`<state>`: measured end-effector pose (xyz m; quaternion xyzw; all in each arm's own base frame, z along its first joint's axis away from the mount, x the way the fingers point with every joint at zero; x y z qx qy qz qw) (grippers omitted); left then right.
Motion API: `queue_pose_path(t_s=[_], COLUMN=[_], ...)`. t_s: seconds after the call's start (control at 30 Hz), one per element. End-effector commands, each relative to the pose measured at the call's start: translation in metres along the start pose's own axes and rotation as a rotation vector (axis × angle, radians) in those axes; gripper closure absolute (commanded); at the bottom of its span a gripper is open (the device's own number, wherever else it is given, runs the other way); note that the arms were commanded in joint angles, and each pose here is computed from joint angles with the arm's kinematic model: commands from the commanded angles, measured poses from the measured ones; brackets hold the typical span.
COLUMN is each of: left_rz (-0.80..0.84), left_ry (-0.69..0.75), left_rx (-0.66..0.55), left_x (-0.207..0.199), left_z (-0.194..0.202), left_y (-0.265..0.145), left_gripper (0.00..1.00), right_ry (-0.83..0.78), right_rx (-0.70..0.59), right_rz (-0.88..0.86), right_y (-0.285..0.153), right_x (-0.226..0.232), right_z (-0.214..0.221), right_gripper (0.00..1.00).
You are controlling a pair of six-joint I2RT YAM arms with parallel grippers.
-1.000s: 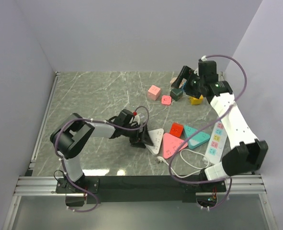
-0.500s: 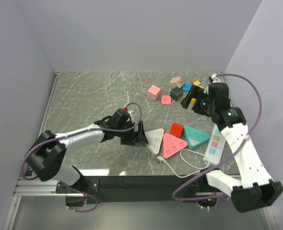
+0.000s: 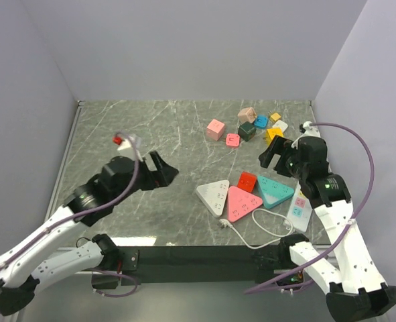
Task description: Pull the plug off the socket
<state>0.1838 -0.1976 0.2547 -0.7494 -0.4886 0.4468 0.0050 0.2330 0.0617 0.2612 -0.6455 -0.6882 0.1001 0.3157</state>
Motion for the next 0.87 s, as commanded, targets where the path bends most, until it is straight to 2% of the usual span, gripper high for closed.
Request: queue_pose_path(t_s=[0.0,0.17,0.43,0.6,0.83], left_rz=[-0.069,-0.067,-0.028,-0.114,-0.118], left_ry=[0.013,0.063,0.078,0.038,0.067], left_rx=[-0.191,-0.282,-0.409,-0.497,-0.568], left_x=[0.004,0.002,-0.007,0.013,0.026], left_z=[-0.038,-0.058,-0.082,-0.089,-0.091], left_y=[-0.019,-0.037,-0.054,-0.056,-0.067], left_gripper=[0.01,0.00,0.01,0.00,0.00], right_ry=[-0.020,-0.034,0.038,0.081,0.100], right_rx=[-0.077,-0.144,-0.260,-0.324,-0.343], right_rz=[0.018,0.007,0.125,0.190,0.261], right_y=[-0.005,-0.016,-0.028,-0.036,-0.039], right_x=[-0.006,-0.007,-0.030,-0.039,-0.047], right_z=[-0.007,-0.009,-0.011,-0.017,-0.025], right_gripper=[0.00,0.00,0.00,0.00,0.00])
Point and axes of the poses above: each gripper's point midway between its finger pads, its own y axis out along the fingers, its own x axis along the line the jaws close on, z = x × y, the point moved 3 cm from there along -y, back along the fingers, and after that the axes turned 6 degrees about -y, right-handed, at the moved point
